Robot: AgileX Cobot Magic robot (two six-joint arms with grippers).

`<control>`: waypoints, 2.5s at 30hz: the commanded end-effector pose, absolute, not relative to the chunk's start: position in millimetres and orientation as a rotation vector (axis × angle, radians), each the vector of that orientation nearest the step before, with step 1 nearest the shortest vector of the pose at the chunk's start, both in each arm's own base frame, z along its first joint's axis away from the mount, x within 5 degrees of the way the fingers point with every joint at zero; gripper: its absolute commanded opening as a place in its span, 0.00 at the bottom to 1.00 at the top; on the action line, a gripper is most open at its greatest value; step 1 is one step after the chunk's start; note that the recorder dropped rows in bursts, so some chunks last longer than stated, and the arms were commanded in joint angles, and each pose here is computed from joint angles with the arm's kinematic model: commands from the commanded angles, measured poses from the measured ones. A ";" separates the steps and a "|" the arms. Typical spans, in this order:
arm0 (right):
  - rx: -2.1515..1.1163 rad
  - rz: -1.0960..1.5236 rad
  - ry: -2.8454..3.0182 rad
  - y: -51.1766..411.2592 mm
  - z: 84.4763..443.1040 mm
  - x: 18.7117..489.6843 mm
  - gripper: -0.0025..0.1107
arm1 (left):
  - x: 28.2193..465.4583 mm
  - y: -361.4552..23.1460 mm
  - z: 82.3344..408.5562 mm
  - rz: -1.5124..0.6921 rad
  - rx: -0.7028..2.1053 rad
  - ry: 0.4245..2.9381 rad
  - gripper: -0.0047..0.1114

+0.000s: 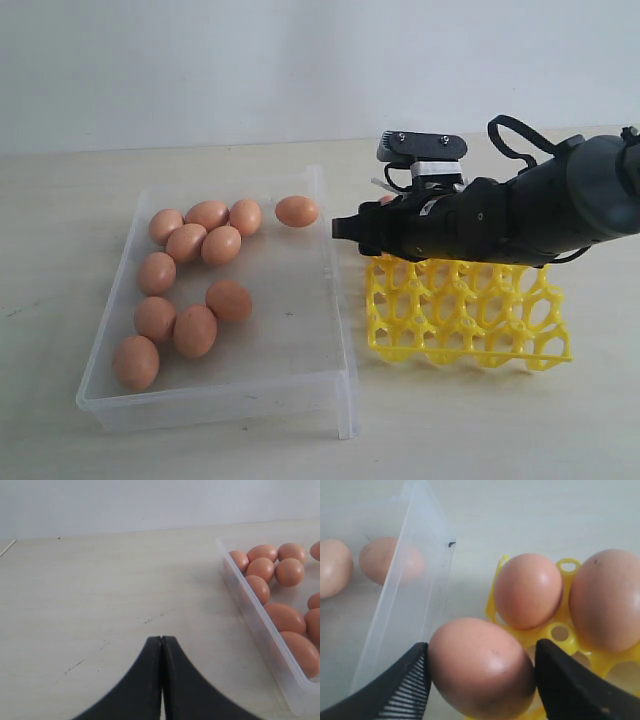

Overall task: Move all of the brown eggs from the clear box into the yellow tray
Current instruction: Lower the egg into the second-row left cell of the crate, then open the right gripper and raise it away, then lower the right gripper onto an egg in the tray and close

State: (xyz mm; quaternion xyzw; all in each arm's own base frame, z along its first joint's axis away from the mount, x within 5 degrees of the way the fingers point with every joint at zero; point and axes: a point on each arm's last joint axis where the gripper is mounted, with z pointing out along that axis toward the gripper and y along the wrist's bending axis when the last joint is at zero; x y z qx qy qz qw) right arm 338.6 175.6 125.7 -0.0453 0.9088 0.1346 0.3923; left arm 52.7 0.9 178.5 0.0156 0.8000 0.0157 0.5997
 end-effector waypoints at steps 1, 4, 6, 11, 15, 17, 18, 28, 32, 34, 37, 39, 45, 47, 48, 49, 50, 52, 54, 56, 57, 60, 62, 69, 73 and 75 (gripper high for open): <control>-0.127 0.339 2.291 176.5 126.8 340.6 0.58 | 52.9 1.2 180.0 0.041 0.035 1.852 0.04; -0.123 0.340 2.292 176.5 126.8 340.6 0.61 | 52.9 1.2 180.0 0.041 0.035 1.852 0.04; -0.124 0.340 2.296 176.5 126.6 340.4 0.62 | 52.9 1.2 180.0 0.041 0.035 1.852 0.04; -0.157 0.356 2.293 176.6 143.3 336.5 0.62 | 52.9 1.2 180.0 0.041 0.035 1.852 0.04; -0.371 0.326 2.202 174.4 192.1 324.9 0.55 | 52.9 1.2 180.0 0.041 0.035 1.852 0.04; -0.473 0.304 2.106 170.9 226.7 315.6 0.43 | 52.9 1.2 180.0 0.041 0.035 1.852 0.04; -0.529 0.295 2.069 169.7 243.2 310.6 0.35 | 52.9 1.2 180.0 0.041 0.035 1.852 0.04; -1.164 0.297 2.167 246.0 297.2 288.2 0.04 | 52.9 1.2 180.0 0.041 0.035 1.852 0.04; -1.246 0.310 2.355 280.0 272.6 296.4 0.28 | 52.9 1.2 180.0 0.041 0.035 1.852 0.04; -1.325 0.264 2.448 290.2 255.5 298.8 0.46 | 52.9 1.2 180.0 0.041 0.035 1.852 0.04; -1.376 0.183 2.536 304.7 231.3 307.0 0.59 | 52.9 1.2 180.0 0.041 0.035 1.852 0.04; -1.384 0.166 2.549 314.4 221.4 312.7 0.57 | 52.9 1.2 180.0 0.041 0.035 1.852 0.04; -1.433 0.159 2.575 340.4 208.3 325.1 0.55 | 52.9 1.2 180.0 0.041 0.035 1.852 0.04; -1.416 0.163 2.584 347.6 207.4 330.4 0.55 | 52.9 1.2 180.0 0.045 0.041 1.852 0.04; -1.409 0.170 2.580 350.8 207.1 333.2 0.55 | 52.9 1.2 180.0 0.045 0.041 1.852 0.04; -1.402 0.195 2.579 354.4 206.6 334.8 0.55 | 52.9 1.2 180.0 0.045 0.041 1.852 0.04; -1.397 0.221 2.582 357.3 205.7 335.5 0.55 | 52.9 1.2 180.0 0.045 0.041 1.852 0.04; -1.388 0.260 2.585 363.2 201.5 338.0 0.55 | 52.9 1.2 180.0 0.045 0.041 1.852 0.04; -1.383 0.285 2.588 367.0 197.5 339.7 0.55 | 52.9 1.2 180.0 0.045 0.041 1.852 0.04; -1.384 0.292 2.596 369.4 191.1 341.3 0.55 | 52.9 1.2 180.0 0.045 0.041 1.852 0.04; -1.389 0.289 2.601 370.0 187.4 341.8 0.55 | 52.9 1.2 180.0 0.045 0.041 1.852 0.04; -1.398 0.275 2.610 371.4 177.6 344.0 0.55 | 52.9 1.2 180.0 0.045 0.041 1.852 0.04; -1.404 0.247 2.609 371.3 170.5 346.1 0.55 | 52.9 1.2 180.0 0.045 0.041 1.852 0.04; -1.409 0.182 2.585 372.1 153.6 352.7 0.55 | 52.9 1.2 180.0 0.045 0.041 1.852 0.04; -1.417 0.143 2.597 369.9 146.5 354.6 0.55 | 52.9 1.2 180.0 0.045 0.041 1.852 0.04; -1.412 0.140 2.609 369.8 144.2 354.5 0.55 | 52.9 1.2 180.0 0.045 0.041 1.852 0.04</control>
